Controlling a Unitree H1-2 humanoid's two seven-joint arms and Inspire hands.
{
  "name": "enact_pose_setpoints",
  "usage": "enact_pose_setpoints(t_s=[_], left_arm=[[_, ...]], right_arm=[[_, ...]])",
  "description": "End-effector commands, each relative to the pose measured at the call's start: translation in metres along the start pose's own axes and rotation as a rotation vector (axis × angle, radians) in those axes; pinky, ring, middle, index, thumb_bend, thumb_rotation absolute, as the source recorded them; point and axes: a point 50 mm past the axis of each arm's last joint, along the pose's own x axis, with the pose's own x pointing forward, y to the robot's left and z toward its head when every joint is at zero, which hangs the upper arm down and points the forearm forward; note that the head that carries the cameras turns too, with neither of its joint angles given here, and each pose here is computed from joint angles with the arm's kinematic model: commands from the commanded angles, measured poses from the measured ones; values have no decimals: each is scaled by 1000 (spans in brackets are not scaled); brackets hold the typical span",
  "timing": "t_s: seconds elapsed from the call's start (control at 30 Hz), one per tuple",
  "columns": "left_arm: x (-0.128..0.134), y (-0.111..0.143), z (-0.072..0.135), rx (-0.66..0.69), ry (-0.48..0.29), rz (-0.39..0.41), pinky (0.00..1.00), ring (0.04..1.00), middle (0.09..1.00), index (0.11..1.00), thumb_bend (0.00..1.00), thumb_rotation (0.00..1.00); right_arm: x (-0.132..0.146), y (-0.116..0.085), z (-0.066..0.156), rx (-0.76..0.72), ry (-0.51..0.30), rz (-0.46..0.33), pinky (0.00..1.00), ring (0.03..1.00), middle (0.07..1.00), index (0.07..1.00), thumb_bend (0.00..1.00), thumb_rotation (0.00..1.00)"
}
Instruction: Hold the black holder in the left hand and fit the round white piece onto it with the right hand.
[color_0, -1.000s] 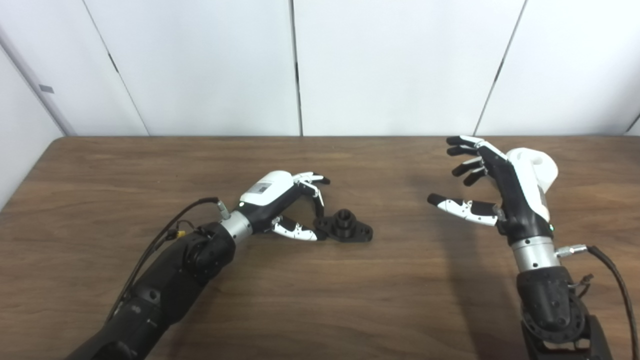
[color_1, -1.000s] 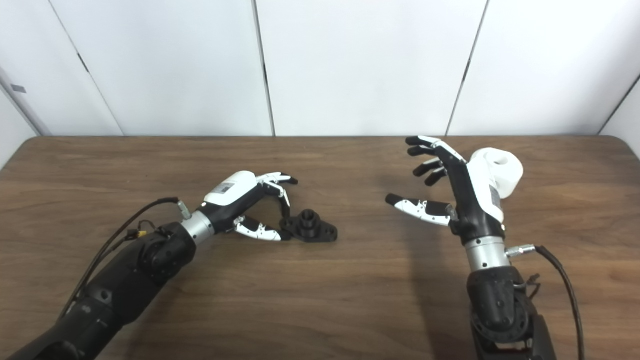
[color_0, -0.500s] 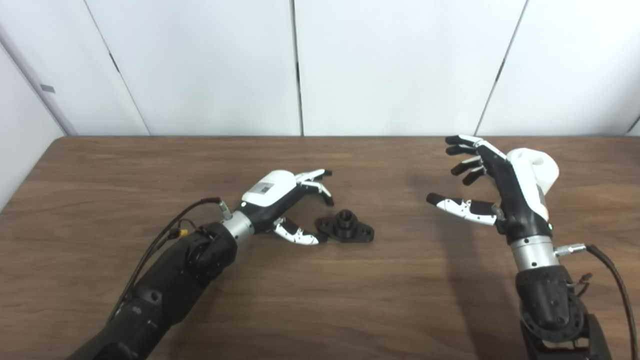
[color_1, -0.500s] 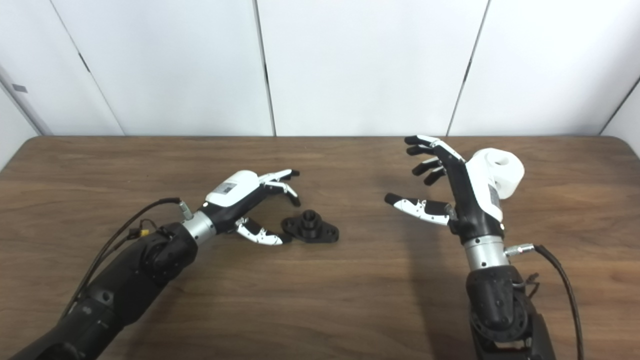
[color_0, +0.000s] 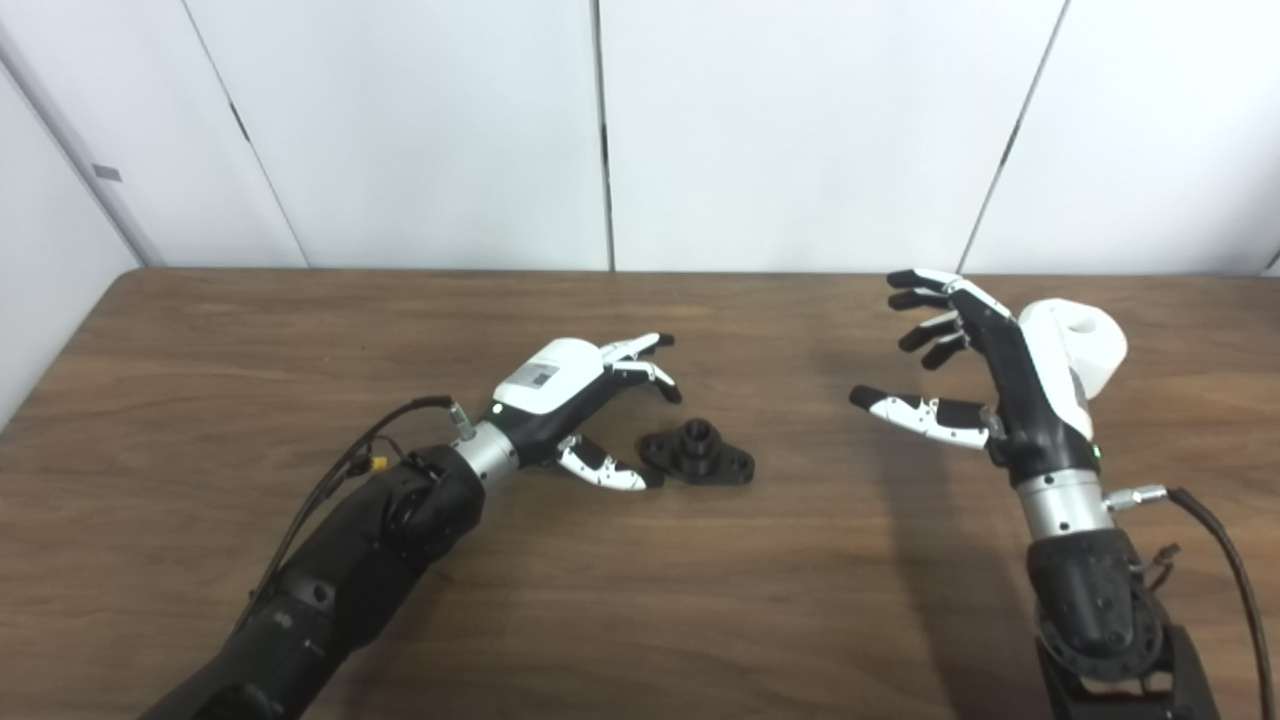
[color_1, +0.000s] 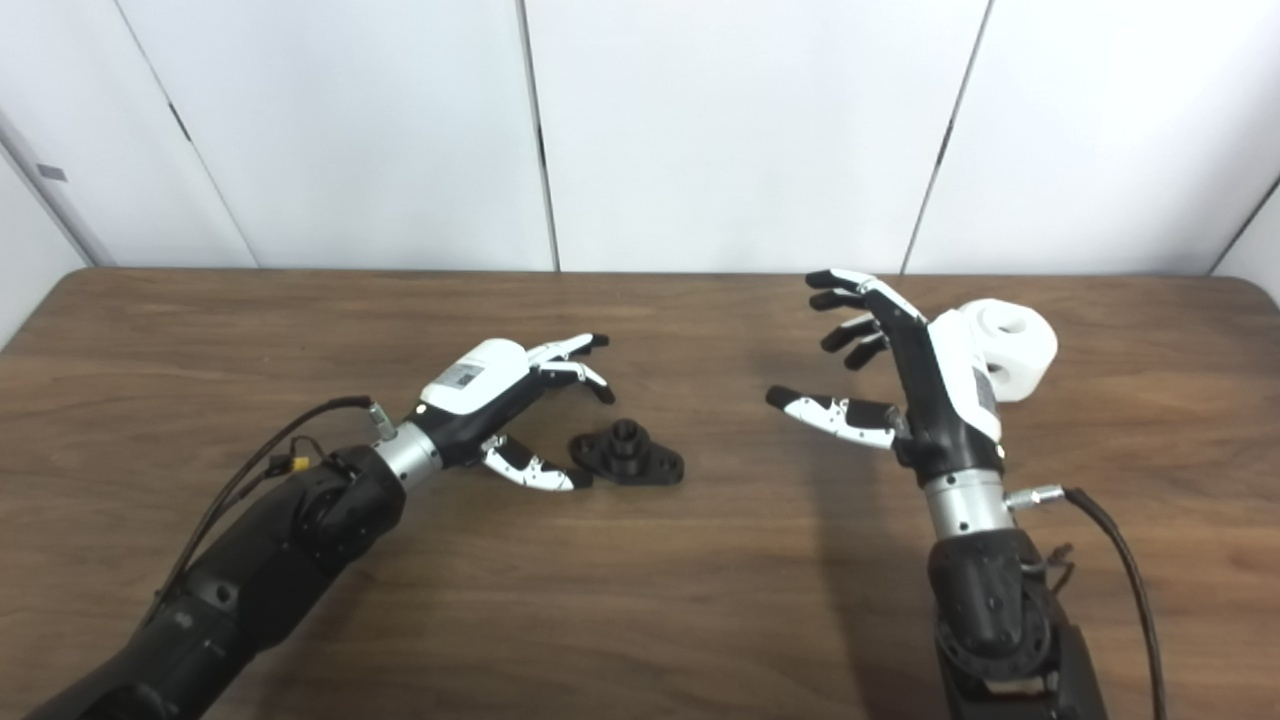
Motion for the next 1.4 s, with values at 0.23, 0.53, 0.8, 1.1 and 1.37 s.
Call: enact_pose_setpoints(t_s=[0.23,0.53,0.8,1.1,1.37], left_arm=[[-10,-43,0,-31,35,-183,757,931,949,627,1000,140],[-6,-52,0,-55,16,-248,767,932,938,569,1000,169],[-2,-55,-1,-90,33,-329,829,949,928,545,987,186],[-2,-57,0,-159,11,-362,911,954,926,486,533,72],[0,-56,3,-172,16,-352,918,958,910,480,525,66]], right_arm=[[12,-8,14,1,-61,-49,438,559,703,748,564,176],[13,-8,14,2,-63,-51,442,560,705,748,569,181],[14,-9,15,5,-66,-50,441,560,706,748,566,183],[14,-10,14,-4,-66,-51,437,556,707,750,559,170],[15,-12,11,-3,-69,-49,437,558,707,748,557,179]])
